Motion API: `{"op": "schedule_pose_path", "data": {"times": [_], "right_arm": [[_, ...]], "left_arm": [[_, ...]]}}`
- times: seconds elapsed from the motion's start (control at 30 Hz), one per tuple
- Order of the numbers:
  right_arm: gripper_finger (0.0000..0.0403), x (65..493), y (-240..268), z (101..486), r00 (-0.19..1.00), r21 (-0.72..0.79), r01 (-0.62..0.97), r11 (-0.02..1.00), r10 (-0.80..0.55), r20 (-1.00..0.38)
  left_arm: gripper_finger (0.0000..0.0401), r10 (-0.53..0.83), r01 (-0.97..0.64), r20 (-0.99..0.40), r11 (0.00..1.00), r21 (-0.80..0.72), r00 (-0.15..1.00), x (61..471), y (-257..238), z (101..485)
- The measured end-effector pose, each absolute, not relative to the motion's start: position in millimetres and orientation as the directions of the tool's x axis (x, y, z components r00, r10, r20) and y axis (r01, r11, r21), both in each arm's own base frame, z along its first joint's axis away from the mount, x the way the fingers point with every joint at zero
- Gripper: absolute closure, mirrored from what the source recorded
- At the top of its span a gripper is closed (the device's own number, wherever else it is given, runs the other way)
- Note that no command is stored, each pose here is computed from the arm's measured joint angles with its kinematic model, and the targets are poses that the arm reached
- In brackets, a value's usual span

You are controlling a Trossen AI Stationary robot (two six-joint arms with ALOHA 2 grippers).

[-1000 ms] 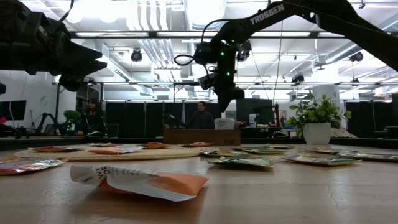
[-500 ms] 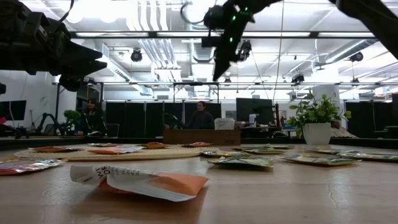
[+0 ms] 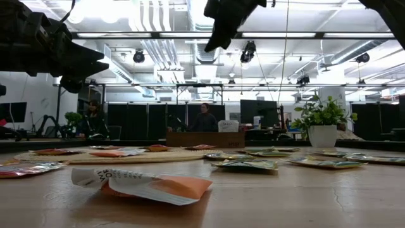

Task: Pick & Place Tea
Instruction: Put the top white tea bag into the right section of the wooden organizer

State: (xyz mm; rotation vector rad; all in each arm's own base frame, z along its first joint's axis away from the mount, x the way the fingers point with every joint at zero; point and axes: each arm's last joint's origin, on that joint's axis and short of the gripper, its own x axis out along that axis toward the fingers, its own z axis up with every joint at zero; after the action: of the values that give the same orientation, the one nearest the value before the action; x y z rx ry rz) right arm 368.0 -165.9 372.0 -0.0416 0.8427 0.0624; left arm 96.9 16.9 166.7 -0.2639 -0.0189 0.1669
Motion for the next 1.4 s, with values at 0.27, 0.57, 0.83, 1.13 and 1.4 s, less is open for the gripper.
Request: {"op": "schedule_pose_path", "data": {"times": [0.27, 0.57, 0.83, 1.13, 1.4], "right_arm": [[0.0394, 391.0, -131.2, 358.4, 0.643, 0.121, -0.143, 0.982, 0.185, -0.744], [0.0394, 425.8, -95.9, 332.6, 0.624, 0.117, -0.240, 0.964, 0.245, -0.742], [0.0394, 440.3, -82.8, 314.9, 0.600, 0.130, -0.268, 0.955, 0.271, -0.753], [0.0375, 460.0, -74.9, 275.3, 0.528, 0.213, -0.259, 0.942, 0.322, -0.786], [0.0295, 471.7, -77.2, 245.8, 0.488, 0.256, -0.214, 0.943, 0.330, -0.808]], "left_arm": [[0.0256, 0.167, -0.162, -0.003, 0.952, -0.261, 0.986, 96.9, 16.9, 166.7], [0.0256, 0.167, -0.162, -0.003, 0.952, -0.261, 0.986, 96.9, 16.9, 166.7], [0.0256, 0.167, -0.162, -0.004, 0.952, -0.261, 0.986, 97.0, 16.9, 166.6], [0.0256, 0.167, -0.162, -0.005, 0.951, -0.262, 0.986, 97.1, 16.9, 166.6], [0.0256, 0.167, -0.162, -0.005, 0.952, -0.261, 0.986, 97.1, 16.9, 166.6]]}}
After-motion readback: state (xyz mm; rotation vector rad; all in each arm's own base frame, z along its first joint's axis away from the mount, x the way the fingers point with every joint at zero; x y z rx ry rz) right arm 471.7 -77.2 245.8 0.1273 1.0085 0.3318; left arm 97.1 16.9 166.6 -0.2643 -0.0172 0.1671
